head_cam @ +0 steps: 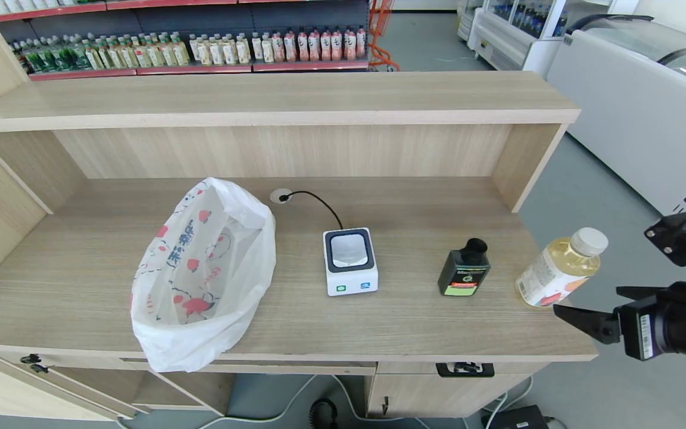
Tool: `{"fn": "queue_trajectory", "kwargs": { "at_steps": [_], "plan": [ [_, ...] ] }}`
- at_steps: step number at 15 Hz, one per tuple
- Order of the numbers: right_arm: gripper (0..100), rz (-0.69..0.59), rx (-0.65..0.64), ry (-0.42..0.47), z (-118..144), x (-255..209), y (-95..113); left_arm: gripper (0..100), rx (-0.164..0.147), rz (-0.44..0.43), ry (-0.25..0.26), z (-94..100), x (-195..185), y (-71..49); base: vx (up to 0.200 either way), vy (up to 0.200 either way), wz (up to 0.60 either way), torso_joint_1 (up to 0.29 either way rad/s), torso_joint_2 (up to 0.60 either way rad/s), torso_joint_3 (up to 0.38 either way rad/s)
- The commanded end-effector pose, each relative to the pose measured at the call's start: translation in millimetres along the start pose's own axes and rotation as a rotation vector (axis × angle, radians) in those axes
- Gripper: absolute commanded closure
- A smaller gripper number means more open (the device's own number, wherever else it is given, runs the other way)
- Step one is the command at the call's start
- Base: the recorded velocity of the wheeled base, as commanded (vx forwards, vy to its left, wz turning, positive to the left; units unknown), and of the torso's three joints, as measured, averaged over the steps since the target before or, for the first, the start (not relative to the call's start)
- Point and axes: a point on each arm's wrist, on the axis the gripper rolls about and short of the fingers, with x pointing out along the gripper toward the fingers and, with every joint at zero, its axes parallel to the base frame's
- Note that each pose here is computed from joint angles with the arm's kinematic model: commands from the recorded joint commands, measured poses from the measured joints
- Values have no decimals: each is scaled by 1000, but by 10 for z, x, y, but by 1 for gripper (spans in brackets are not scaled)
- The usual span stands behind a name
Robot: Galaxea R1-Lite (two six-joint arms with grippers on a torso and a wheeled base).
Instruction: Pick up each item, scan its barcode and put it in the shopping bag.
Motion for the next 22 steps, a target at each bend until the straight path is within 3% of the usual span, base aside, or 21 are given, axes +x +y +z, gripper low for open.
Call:
{"fn": "queue_trajectory", "kwargs": {
  "at_steps": [1,4,7,11,16,22],
  "plan": [
    [0,64,-20,71,-51,273,90,0,0,-1,-1,0,0,0,0,0,0,0,0,0],
    [0,82,-29,78,-70,434,136,0,0,-1,-1,0,0,0,0,0,0,0,0,0],
    [0,79,-48,13,34,635,146,0,0,-1,-1,0,0,0,0,0,0,0,0,0],
    [0,107,-98,24,14,806,228,0,0,-1,-1,0,0,0,0,0,0,0,0,0],
    [0,103,-207,-31,22,1038,254,0,0,-1,-1,0,0,0,0,0,0,0,0,0],
    [0,137,-245,-110,-7,1347,295,0,0,-1,-1,0,0,0,0,0,0,0,0,0]
  ]
}}
